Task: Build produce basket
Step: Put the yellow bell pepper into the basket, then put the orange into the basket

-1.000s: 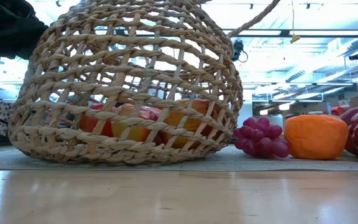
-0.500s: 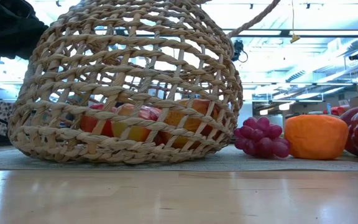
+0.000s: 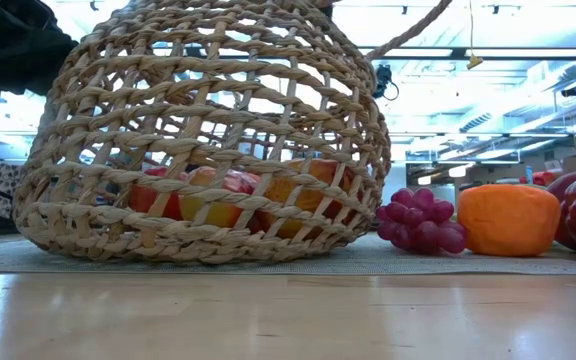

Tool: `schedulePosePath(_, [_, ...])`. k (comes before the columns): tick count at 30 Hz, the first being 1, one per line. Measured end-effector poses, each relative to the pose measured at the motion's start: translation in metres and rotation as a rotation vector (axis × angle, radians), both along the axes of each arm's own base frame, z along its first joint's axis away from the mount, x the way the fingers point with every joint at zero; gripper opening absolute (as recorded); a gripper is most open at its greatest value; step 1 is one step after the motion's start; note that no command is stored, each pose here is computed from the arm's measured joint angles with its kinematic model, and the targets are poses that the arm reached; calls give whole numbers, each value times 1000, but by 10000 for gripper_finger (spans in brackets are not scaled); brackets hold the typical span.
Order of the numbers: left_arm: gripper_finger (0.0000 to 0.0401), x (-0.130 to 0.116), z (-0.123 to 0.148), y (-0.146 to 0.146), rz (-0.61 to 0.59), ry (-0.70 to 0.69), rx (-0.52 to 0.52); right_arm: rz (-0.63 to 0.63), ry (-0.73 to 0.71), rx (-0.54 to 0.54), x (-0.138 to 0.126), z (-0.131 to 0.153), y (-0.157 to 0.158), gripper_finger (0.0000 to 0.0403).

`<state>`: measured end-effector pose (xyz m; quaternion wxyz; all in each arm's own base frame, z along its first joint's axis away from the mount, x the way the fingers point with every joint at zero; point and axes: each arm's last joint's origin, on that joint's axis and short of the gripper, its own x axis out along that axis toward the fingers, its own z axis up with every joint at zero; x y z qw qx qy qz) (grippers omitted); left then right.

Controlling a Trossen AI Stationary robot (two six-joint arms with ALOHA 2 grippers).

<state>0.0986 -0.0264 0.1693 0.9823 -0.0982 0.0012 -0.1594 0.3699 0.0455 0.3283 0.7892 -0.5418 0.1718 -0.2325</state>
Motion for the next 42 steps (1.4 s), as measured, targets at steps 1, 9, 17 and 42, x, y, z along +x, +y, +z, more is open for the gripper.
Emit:
schedulePosePath(1, [36, 0, 0, 0, 0, -3, -1, 2, 9, 4, 4, -5, -3, 315])
schedulePosePath(9, [28, 0, 0, 0, 0, 0, 0, 150, 111, 74, 34, -56, -7, 315])
schedulePosePath(17, [36, 0, 0, 0, 0, 0, 0, 192, 196, 173, 53, -107, -12, 315])
schedulePosePath(42, [29, 0, 0, 0, 0, 0, 0, 178, 19, 673, 58, -118, -38, 391])
